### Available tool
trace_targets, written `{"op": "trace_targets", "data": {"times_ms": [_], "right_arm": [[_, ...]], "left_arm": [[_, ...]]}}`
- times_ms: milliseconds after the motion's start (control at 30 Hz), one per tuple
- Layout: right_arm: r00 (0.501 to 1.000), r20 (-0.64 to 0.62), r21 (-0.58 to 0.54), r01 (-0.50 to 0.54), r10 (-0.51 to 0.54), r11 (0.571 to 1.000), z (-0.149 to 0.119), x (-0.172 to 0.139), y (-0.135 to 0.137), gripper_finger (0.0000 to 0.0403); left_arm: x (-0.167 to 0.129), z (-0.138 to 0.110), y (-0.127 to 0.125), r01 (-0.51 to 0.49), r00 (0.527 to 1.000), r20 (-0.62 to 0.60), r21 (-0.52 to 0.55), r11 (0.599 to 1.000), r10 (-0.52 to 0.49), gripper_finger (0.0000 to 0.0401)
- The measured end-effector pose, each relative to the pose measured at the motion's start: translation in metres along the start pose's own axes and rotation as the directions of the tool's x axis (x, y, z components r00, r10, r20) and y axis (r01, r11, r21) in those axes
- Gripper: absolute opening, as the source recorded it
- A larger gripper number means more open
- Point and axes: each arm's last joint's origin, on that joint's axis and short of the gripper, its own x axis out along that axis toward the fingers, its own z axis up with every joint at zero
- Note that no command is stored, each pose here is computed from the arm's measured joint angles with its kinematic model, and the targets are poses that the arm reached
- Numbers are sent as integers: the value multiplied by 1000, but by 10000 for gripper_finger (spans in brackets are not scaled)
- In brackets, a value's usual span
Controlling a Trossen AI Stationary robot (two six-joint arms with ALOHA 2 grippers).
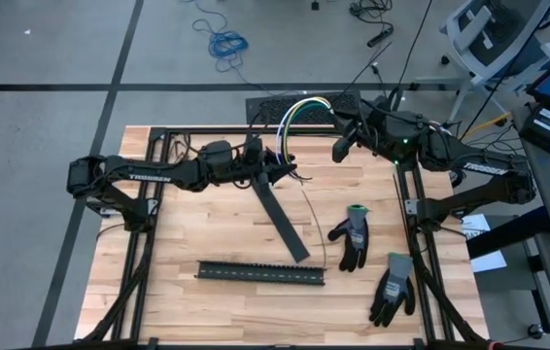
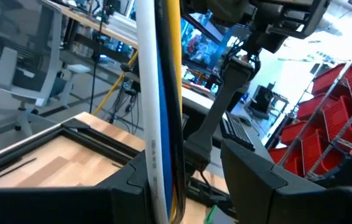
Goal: Ziptie cables
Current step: Put the zip-tied cables in the black cable duct
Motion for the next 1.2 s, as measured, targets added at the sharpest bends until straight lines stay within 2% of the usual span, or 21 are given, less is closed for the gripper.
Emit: {"op": "trace_targets", "data": {"times_ms": [267,367,567,1200], "right_arm": [[999,40,2,21,-21,1000,4,-1,-1,0],[998,63,9,20,-20,1000,7,-1,-1,0],[997,80,21,18,-19,1000,9,-1,0,0],[983,185,87,-15,-2,996,21,-3,1,0]], "left_arm": [[2,-4,-2,-15,1000,9,-1,1000,15,150],[2,-2,-2,-61,997,41,-2,998,61,150],[2,4,-3,-83,988,127,-7,997,83,150],[1,7,-3,-130,977,169,2,992,128,150]]}}
